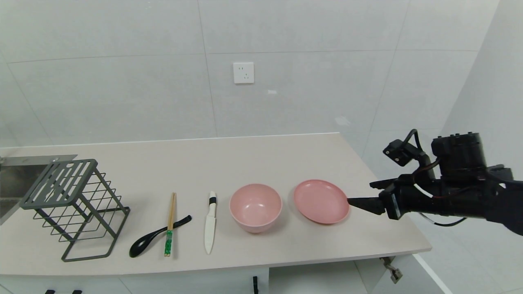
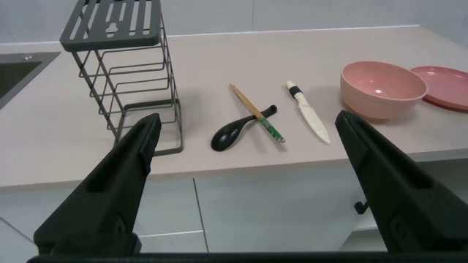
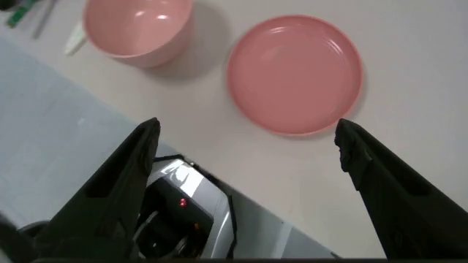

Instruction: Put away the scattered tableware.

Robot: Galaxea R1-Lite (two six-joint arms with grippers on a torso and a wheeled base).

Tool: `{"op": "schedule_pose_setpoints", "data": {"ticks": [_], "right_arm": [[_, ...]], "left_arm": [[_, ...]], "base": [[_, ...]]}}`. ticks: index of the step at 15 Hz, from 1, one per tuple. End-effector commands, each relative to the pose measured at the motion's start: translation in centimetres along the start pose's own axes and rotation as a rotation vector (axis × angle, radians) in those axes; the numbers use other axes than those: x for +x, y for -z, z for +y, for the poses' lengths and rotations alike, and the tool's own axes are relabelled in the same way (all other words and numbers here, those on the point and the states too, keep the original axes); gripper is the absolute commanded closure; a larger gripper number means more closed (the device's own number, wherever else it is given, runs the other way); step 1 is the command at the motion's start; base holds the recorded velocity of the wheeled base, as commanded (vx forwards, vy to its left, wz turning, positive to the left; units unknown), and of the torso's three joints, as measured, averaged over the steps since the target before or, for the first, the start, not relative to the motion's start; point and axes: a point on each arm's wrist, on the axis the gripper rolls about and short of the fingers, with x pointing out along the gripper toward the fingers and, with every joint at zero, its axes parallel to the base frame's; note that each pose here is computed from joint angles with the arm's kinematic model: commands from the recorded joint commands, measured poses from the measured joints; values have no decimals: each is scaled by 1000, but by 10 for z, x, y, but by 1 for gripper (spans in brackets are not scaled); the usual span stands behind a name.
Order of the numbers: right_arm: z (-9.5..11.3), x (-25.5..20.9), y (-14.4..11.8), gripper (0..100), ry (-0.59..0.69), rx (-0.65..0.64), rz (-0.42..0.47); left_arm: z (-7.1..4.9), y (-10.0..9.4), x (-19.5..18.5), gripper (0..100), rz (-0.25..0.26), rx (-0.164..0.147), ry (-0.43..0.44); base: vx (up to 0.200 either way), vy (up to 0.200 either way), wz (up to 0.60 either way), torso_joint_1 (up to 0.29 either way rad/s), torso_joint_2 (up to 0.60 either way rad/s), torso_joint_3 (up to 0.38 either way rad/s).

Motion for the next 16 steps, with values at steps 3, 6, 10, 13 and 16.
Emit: {"op": "schedule_pose_setpoints", "data": {"ticks": [3,6,10,13,16], "right_arm": [[-31,65,24,0,96,24,51],[-45,82,25,0,115,33,40],[-72,101,39,0,161,39,10],[-79,114,52,0,169,35,3],[-82,124,56,0,167,38,14]], "left_arm": [[0,0,0,0,1,0,-2],[0,0,0,0,1,1,-2],[0,0,0,0,1,1,-2],[0,0,0,0,1,1,-2],[0,0,0,0,1,1,-2]], "base": [[0,0,0,0,0,0],[0,0,0,0,0,0],[0,0,0,0,0,0],[0,0,0,0,0,0],[0,0,0,0,0,0]]}}
